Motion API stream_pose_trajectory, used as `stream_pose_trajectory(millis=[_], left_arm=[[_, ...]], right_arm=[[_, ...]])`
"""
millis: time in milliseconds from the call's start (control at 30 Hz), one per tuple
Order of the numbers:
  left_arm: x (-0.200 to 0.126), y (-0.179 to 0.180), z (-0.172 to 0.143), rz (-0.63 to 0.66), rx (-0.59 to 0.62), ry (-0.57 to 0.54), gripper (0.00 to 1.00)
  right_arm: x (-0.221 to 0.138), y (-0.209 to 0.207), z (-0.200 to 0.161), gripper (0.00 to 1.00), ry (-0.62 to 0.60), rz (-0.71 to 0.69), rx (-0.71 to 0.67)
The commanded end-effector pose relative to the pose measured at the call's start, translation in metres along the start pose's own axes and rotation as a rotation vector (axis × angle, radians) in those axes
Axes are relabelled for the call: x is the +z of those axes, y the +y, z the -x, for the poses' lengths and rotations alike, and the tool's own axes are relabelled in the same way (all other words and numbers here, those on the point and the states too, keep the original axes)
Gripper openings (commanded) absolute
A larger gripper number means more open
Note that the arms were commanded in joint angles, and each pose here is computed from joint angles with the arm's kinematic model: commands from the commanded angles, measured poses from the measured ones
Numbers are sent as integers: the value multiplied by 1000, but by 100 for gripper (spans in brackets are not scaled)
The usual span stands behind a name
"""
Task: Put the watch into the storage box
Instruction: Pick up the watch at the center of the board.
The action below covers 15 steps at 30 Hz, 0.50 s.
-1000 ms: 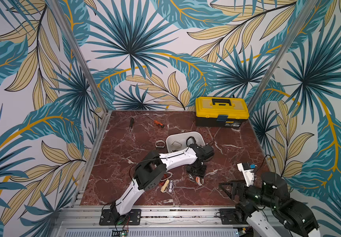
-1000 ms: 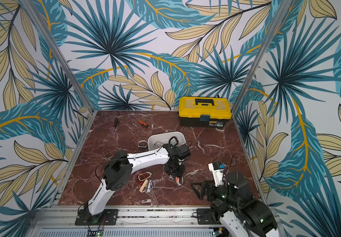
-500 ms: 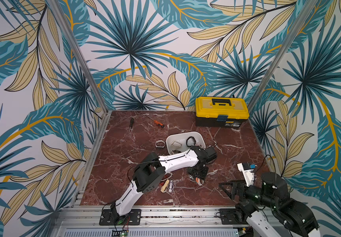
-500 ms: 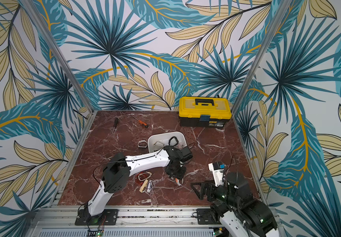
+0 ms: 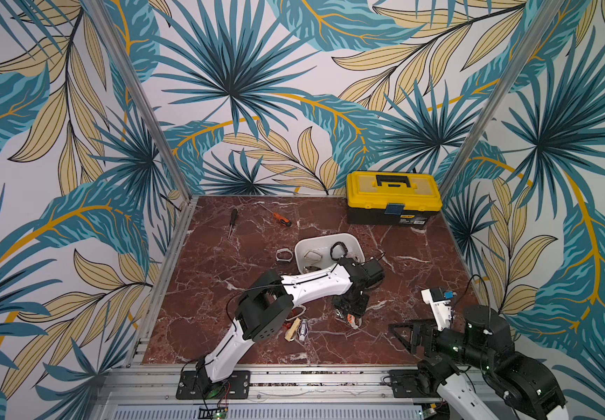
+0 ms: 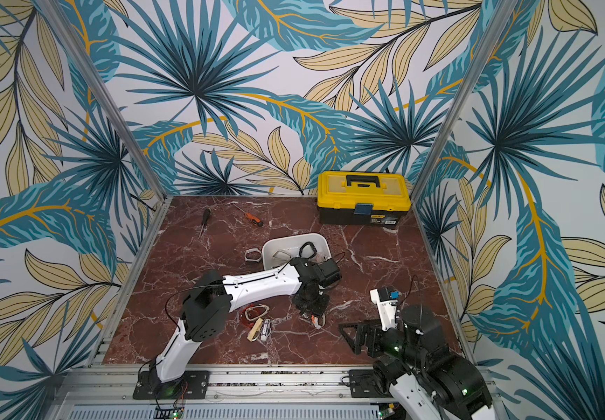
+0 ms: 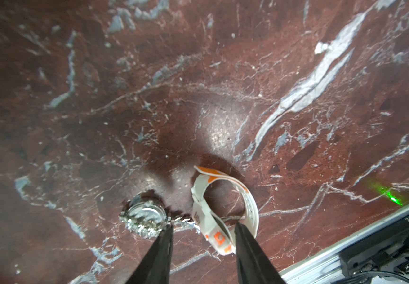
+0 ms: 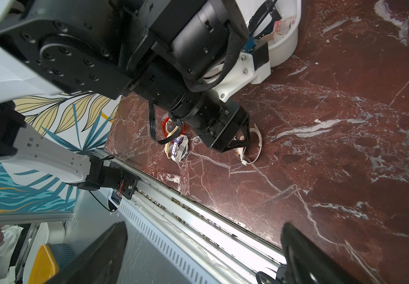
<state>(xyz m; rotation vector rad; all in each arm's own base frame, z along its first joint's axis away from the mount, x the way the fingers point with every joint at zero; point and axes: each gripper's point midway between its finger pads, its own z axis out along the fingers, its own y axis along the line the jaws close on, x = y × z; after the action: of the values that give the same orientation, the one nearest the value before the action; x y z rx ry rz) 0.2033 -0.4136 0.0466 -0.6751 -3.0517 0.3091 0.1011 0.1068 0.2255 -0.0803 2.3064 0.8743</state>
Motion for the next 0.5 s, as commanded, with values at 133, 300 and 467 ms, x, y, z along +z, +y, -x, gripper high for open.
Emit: stream_pose_trajectory(millis=[133, 300, 467], left_arm=[[12, -4, 5, 7, 11, 0, 45], [17, -4, 4, 15, 11, 2, 35], [13, -4, 5, 19, 21, -6, 22]], right_arm=[[2, -5, -6, 100, 14, -14, -3], [2, -6, -6, 100, 12, -14, -5], [2, -7, -6, 100, 9, -20, 0]])
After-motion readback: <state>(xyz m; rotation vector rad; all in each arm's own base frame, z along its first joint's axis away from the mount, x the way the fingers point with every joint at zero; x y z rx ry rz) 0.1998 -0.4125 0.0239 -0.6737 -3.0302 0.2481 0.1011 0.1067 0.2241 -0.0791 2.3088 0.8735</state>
